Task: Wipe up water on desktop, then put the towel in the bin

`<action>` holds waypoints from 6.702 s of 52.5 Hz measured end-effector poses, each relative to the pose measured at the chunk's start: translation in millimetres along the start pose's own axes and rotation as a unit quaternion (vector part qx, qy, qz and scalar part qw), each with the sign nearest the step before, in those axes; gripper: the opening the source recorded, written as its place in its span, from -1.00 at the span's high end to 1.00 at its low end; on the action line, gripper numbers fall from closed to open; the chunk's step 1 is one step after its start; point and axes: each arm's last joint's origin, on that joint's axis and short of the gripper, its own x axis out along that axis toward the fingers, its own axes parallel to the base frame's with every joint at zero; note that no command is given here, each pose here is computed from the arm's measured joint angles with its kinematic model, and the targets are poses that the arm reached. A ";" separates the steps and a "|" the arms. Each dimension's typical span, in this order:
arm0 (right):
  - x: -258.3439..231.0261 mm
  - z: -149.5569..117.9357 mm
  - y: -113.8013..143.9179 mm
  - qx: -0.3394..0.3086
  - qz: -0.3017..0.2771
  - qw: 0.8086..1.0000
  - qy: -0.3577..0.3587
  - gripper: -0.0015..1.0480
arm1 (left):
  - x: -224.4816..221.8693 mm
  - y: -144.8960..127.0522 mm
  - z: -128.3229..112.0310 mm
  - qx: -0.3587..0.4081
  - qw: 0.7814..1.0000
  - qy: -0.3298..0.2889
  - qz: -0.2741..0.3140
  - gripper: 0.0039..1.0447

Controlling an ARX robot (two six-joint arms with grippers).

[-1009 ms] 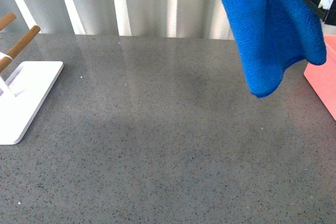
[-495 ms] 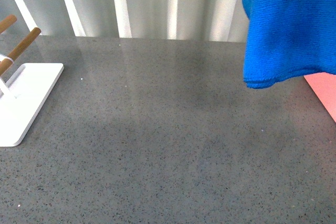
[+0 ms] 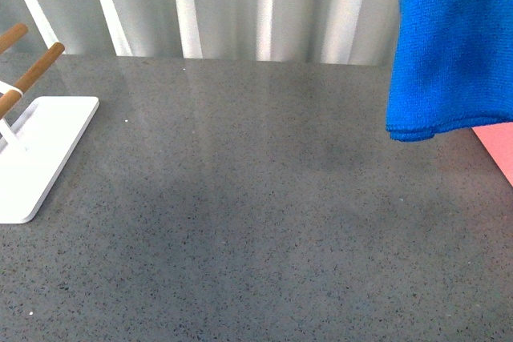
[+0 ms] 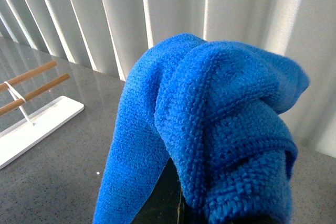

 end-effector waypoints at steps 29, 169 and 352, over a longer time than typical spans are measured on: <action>-0.7 -1.1 -0.9 0.001 -0.006 1.000 0.007 0.93 | -34.3 -33.6 -45.9 0.104 0.988 -0.070 0.089 0.94; 38.7 -152.9 -50.2 0.054 -0.042 0.910 0.410 0.93 | -77.4 -51.5 -69.0 0.108 0.987 -0.082 0.086 -0.87; -82.3 12.3 -182.6 -0.040 -0.217 0.922 0.317 0.93 | -77.4 -51.5 -69.0 0.108 0.987 -0.082 0.086 -0.87</action>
